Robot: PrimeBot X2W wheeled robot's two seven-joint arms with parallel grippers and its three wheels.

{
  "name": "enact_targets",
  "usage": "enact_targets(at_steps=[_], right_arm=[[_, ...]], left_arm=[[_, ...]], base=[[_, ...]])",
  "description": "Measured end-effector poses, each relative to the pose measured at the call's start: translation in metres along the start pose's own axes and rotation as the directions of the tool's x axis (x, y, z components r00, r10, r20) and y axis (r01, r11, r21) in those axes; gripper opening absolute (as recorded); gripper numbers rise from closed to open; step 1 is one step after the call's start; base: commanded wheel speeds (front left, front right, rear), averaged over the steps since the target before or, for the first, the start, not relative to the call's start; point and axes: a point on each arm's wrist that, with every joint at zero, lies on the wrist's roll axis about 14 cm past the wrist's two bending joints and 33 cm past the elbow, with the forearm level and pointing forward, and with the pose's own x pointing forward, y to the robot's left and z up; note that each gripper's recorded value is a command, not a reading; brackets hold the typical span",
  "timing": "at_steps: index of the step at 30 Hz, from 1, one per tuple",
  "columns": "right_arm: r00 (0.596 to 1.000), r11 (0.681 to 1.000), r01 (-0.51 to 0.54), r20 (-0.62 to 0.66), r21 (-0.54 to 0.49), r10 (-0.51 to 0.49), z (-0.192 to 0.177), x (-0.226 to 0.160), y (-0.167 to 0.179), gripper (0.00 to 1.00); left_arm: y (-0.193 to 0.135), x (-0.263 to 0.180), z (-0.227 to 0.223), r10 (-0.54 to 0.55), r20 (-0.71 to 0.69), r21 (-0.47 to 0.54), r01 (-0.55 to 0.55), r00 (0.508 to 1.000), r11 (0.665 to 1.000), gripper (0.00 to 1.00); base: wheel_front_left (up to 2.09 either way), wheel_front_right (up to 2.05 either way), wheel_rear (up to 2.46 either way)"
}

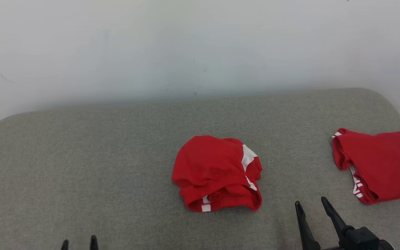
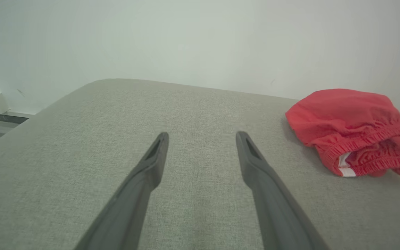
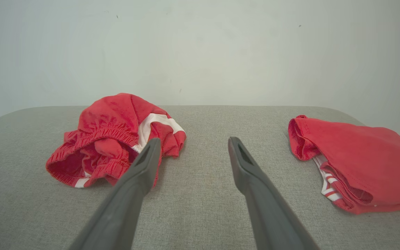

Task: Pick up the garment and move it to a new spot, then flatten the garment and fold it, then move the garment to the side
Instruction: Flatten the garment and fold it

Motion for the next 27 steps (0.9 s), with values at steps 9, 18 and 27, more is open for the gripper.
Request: enact_targets(at_steps=[9,18,27], right_arm=[[1.000,1.000,0.017,-0.001,0.006,-0.017,0.000,-0.002,-0.004,1.00],[0.996,0.996,0.087,0.002,0.005,-0.087,0.002,-0.013,-0.024,1.00],[0.979,0.979,0.206,-0.017,-0.003,-0.206,-0.002,-0.034,-0.057,1.00]], left_arm=[[-0.120,0.012,-0.017,-0.373,-0.049,-0.024,0.373,0.926,0.928,1.00],[-0.201,0.014,-0.051,-0.631,-0.166,-0.036,0.635,0.758,0.772,1.00],[-0.216,0.053,-0.078,-0.635,-0.261,0.023,0.663,0.727,0.748,1.00]], base=[[0.00,0.00,0.00],[0.00,0.00,0.00],[0.00,0.00,0.00]])
